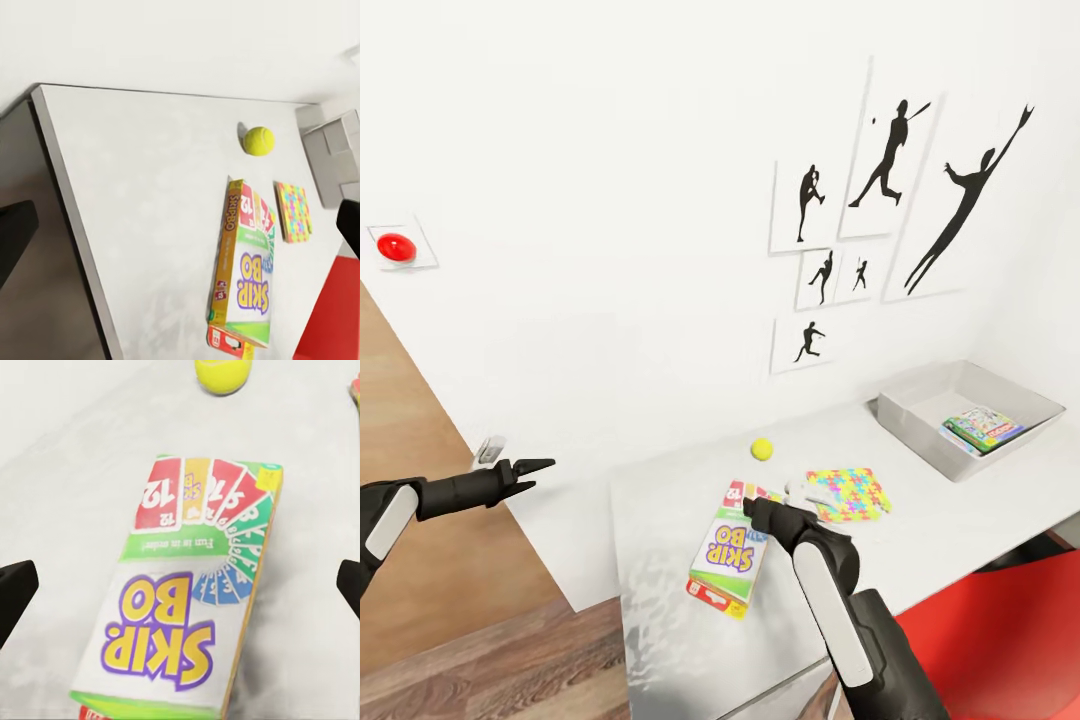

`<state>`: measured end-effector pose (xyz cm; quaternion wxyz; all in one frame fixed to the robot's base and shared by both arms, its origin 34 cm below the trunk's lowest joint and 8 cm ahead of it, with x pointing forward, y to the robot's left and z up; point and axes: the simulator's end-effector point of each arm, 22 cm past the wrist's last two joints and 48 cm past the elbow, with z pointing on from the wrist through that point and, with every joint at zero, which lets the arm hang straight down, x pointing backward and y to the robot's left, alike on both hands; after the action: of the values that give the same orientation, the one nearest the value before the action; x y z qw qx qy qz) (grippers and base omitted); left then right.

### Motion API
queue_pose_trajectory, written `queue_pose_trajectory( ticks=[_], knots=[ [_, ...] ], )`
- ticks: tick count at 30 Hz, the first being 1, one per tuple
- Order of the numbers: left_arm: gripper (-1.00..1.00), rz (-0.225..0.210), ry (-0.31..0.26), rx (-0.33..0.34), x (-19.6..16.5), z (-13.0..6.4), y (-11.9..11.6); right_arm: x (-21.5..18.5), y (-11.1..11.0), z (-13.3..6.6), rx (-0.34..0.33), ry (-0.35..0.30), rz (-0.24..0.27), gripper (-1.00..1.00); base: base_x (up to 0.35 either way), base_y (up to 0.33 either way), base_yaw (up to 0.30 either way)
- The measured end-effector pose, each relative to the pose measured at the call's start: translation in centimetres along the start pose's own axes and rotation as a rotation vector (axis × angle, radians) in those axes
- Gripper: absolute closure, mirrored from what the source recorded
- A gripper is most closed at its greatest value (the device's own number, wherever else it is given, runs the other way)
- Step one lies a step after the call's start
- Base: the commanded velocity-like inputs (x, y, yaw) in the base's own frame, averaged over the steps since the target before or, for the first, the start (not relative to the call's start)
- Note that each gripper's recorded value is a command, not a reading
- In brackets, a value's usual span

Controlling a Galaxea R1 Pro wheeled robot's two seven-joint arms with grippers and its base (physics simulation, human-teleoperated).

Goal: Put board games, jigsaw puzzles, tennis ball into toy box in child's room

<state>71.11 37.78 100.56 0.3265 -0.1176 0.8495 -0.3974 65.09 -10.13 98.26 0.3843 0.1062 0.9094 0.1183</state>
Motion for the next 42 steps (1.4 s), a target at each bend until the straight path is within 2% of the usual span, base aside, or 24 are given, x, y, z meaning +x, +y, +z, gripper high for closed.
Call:
queue_pose_trajectory(
  ticks=[3,7,23,42],
  knots=[
    [-1.0,0.0,0.0,0.0,0.0,0.0,0.0,0.2,0.9,-0.1,-0.006,0.004,-0.031,-1.0,0.216,0.042,0.0],
    [-1.0,-0.001,-0.001,0.001,0.0,0.0,0.0,0.1,1.2,-0.2,-0.01,-0.001,-0.044,-1.0,0.097,0.015,0.0],
    [-1.0,0.0,-0.003,0.003,-0.1,0.0,-0.1,0.0,1.5,-0.4,-0.017,-0.006,-0.051,-1.0,0.108,0.024,0.005],
    [-1.0,0.013,-0.016,0.013,-0.6,-0.6,-1.1,-0.7,1.9,-1.1,-0.023,-0.023,-0.053,-1.0,0.008,0.002,0.056]
  ],
)
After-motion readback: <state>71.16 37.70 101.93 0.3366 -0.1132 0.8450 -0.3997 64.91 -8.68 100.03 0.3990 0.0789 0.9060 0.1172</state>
